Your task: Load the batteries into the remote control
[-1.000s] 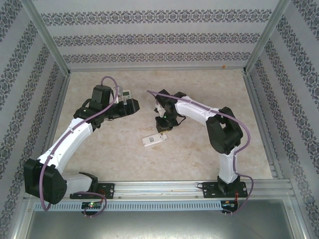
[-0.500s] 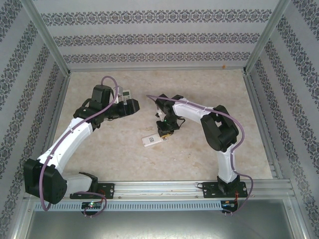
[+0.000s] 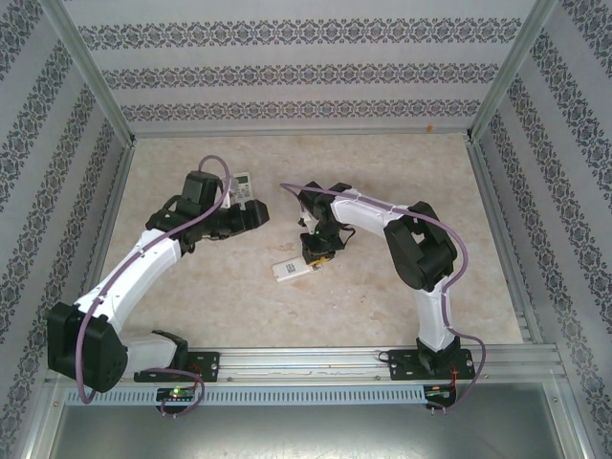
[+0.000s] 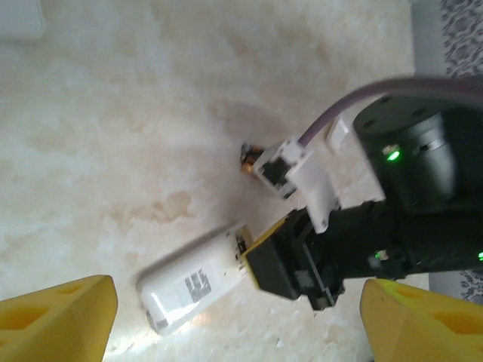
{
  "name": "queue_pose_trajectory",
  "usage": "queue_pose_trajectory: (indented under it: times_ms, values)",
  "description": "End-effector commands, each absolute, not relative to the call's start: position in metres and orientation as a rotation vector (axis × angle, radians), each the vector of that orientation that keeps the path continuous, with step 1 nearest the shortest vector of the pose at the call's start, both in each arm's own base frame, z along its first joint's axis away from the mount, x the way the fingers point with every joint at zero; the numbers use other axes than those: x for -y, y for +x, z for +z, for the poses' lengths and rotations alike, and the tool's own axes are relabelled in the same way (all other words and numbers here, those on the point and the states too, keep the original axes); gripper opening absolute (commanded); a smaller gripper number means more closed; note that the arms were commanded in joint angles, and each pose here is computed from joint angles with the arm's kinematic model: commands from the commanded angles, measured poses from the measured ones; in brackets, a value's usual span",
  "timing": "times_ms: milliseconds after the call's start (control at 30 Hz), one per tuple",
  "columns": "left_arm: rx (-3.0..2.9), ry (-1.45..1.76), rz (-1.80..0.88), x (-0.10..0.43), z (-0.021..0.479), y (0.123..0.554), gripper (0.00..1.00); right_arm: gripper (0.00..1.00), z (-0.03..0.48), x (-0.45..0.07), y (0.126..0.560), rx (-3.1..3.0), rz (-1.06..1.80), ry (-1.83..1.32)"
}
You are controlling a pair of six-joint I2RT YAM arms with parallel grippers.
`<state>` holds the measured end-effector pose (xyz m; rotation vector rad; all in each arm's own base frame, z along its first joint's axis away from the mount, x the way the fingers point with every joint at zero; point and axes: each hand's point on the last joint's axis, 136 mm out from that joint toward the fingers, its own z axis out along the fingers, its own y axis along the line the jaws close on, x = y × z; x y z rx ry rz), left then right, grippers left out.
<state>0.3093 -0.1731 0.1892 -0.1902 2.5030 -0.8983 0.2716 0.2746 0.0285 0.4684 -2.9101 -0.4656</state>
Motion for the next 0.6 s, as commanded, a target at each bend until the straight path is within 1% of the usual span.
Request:
queue_pose_trajectory:
  times_ms: [0, 133, 267, 400, 467, 567]
  values:
    - [-2.629, -0.219, -0.889, 0.183, 0.16, 0.283, 0.83, 0.19, 0.031, -0.27, 0.262, 2.877, -0.461, 0.474]
    - [-2.691, -0.247, -0.921, 0.195, 0.134, 0.271, 0.82, 0.19, 0.033, -0.27, 0.256, 2.858, -0.475, 0.476]
    - [-2.727, -0.266, -0.94, 0.201, 0.114, 0.267, 0.8, 0.27, 0.035, -0.271, 0.26, 2.873, -0.482, 0.482]
    - [-2.77, -0.251, -0.965, 0.209, 0.099, 0.265, 0.78, 0.28, 0.045, -0.274, 0.269, 2.898, -0.511, 0.472]
    - [-2.794, -0.24, -0.959, 0.21, 0.092, 0.264, 0.74, 0.27, 0.051, -0.272, 0.272, 2.908, -0.541, 0.449]
    - [-2.834, -0.229, -0.959, 0.212, 0.081, 0.263, 0.66, 0.26, 0.058, -0.269, 0.272, 2.907, -0.597, 0.401]
